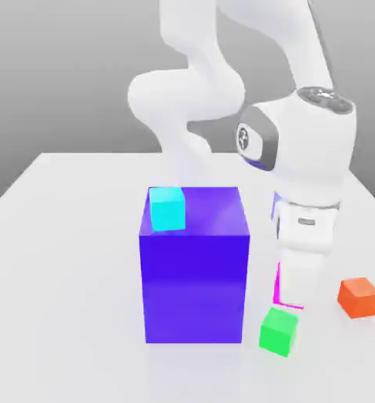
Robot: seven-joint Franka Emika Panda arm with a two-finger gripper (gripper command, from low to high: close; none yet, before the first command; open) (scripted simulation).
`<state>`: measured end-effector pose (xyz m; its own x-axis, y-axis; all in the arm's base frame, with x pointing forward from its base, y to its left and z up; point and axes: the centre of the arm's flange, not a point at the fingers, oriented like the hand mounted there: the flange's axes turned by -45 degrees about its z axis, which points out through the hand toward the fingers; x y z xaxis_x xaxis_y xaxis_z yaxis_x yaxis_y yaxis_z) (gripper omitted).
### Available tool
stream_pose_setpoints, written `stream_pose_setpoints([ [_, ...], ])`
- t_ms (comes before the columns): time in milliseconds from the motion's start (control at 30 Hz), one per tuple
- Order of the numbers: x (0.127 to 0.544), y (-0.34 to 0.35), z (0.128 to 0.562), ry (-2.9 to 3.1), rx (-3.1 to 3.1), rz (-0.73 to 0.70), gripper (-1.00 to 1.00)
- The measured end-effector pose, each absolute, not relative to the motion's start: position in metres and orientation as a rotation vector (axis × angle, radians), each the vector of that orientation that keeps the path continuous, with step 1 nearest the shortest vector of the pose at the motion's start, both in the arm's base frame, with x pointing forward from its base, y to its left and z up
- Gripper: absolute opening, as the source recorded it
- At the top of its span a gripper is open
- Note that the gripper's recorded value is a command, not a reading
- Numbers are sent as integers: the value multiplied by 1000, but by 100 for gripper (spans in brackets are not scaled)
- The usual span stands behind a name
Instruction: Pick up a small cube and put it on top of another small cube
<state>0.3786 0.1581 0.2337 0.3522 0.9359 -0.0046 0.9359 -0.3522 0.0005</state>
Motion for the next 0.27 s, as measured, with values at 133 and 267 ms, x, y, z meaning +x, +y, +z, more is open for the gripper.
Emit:
stream_pose_setpoints([
  [133,377,156,194,1757,2605,-2,-100],
  [267,377,156,184,1755,2606,-2,100],
])
